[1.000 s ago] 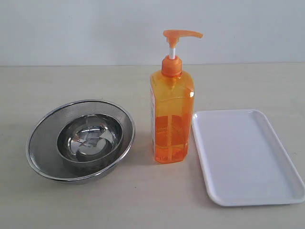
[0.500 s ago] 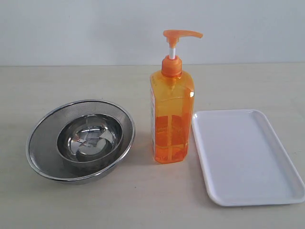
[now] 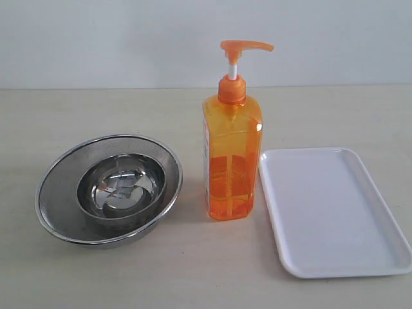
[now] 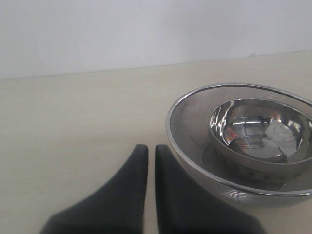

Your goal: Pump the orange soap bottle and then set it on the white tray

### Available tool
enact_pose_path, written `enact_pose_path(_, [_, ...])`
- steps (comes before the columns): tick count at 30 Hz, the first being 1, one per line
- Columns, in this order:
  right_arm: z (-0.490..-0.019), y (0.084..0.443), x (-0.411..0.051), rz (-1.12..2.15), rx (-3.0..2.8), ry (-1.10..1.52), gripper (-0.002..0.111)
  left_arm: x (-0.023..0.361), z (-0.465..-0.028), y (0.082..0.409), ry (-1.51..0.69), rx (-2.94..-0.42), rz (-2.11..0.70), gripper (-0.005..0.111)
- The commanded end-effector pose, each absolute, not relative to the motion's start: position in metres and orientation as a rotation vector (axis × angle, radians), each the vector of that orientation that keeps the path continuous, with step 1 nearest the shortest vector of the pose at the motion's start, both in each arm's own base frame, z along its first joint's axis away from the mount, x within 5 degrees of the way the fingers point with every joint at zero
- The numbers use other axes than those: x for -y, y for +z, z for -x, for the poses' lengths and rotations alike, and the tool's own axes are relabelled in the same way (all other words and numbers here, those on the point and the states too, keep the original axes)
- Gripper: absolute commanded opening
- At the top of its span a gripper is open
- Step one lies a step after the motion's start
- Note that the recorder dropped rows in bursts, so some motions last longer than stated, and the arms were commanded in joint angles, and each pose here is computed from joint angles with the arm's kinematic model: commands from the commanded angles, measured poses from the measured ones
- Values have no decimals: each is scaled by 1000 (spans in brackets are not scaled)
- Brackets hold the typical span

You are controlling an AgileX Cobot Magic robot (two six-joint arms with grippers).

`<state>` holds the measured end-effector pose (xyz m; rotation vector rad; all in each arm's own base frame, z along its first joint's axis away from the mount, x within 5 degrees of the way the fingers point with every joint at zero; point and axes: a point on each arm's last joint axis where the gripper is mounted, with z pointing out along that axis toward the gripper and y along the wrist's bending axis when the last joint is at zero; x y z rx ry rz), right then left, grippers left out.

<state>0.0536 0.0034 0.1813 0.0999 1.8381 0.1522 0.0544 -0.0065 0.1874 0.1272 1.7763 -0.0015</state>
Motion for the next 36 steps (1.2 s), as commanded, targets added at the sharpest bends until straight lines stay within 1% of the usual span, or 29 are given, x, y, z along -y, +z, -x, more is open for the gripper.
enact_pose_path(1, [-55,189,-3,-39,-1748,100,0,6,-54,186,1,-1780,-127,5])
enact_pose_path(6, [-56,195,-2,-22,-1680,86,0,6,-54,186,1,-1780,-127,5])
enact_pose_path(8, [-56,209,-2,2,-1535,67,0,6,-54,186,1,-1780,-127,5])
enact_pose_path(11, [-53,229,-2,-65,-1306,155,0,6,-54,186,1,-1780,-127,5])
enact_pose_path(13, [-46,248,-1,-59,-1087,165,0,6,-54,186,1,-1780,-127,5])
enact_pose_path(15, [-41,257,-2,-72,-988,212,0,6,-54,186,1,-1780,-127,5])
enact_pose_path(18, [-30,294,-8,25,-947,212,0,6,-54,186,1,-1780,-127,5])
enact_pose_path(19, [-25,326,-14,126,-905,203,0,6,-54,186,1,-1780,-127,5])
enact_pose_path(20, [-22,343,-18,157,-864,237,0,6,-54,186,1,-1780,-127,5])
enact_pose_path(22, [-19,371,-22,162,-784,369,0,6,-54,186,1,-1780,-127,5])
enact_pose_path(23, [-21,398,-25,144,-757,524,0,6,-54,186,1,-1780,-127,5])
enact_pose_path(24, [-25,406,-28,154,-776,557,0,6,-54,186,1,-1780,-127,5])
enact_pose_path(25, [-31,427,-34,214,-808,591,0,6,-54,186,1,-1780,-127,5])
enact_pose_path(26, [-34,432,-37,241,-830,615,0,6,-54,186,1,-1780,-127,5])
enact_pose_path(27, [-41,446,-41,267,-834,660,0,6,-54,186,1,-1780,-127,5])
enact_pose_path(29, [-46,459,-46,317,-829,685,0,6,-54,186,1,-1780,-127,5])
enact_pose_path(31, [-50,472,-53,424,-836,654,0,6,-54,186,1,-1780,-127,5])
enact_pose_path(33, [-56,496,-60,552,-886,572,0,6,-54,186,1,-1780,-127,5])
enact_pose_path(35, [-68,517,-61,535,-928,599,0,6,-54,186,1,-1780,-127,5])
enact_pose_path(36, [-77,522,-60,524,-960,574,0,6,-54,186,1,-1780,-127,5])
